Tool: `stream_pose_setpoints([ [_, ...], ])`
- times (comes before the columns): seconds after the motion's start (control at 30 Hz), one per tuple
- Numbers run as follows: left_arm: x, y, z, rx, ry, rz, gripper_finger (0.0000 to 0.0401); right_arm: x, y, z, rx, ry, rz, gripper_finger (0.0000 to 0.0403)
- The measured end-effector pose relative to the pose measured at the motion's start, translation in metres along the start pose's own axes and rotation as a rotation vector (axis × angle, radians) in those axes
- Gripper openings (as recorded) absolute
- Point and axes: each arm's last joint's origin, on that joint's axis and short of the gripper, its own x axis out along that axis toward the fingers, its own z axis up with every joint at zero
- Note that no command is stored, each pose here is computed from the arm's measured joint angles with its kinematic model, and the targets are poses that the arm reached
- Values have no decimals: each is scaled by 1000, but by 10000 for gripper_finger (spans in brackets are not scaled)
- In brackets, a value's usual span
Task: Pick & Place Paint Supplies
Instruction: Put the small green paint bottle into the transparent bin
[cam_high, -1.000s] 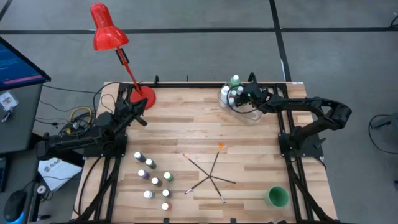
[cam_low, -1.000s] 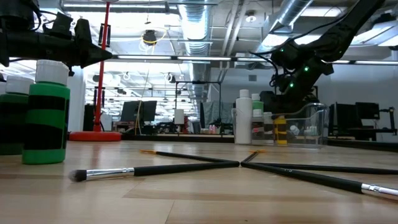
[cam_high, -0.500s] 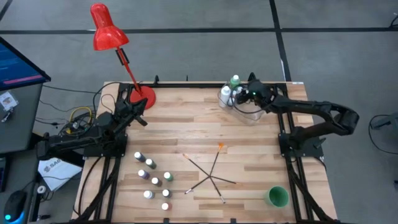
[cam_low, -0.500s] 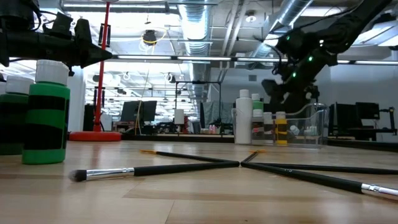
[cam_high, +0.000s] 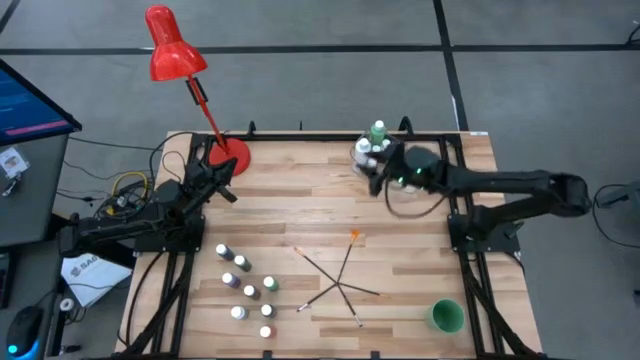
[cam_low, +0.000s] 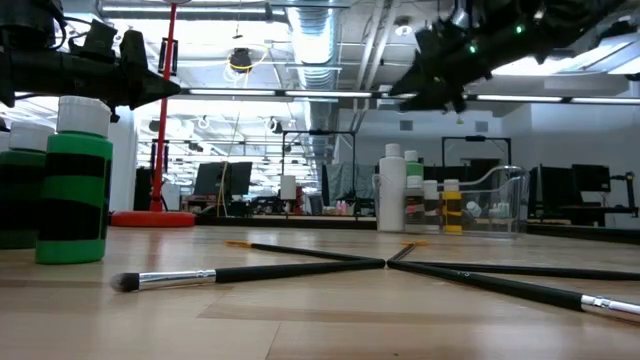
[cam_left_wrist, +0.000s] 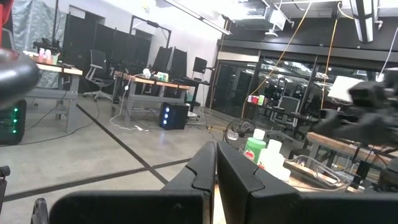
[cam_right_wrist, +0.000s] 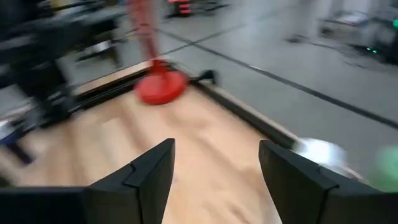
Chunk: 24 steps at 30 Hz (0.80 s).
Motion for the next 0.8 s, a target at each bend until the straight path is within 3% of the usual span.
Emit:
stream_pose_setpoints([
  [0.2, 0, 0, 0, -1, -1, -1, 8, 17, 66, -12, -198, 19, 212, 229],
  [0.43, 0, 0, 1, -3, -6, -1, 8, 46, 129, -20, -331, 53, 335, 229],
  [0.8, 0, 0, 1, -4, -7, -1, 8, 83, 206, -33, -382, 86, 600, 229],
])
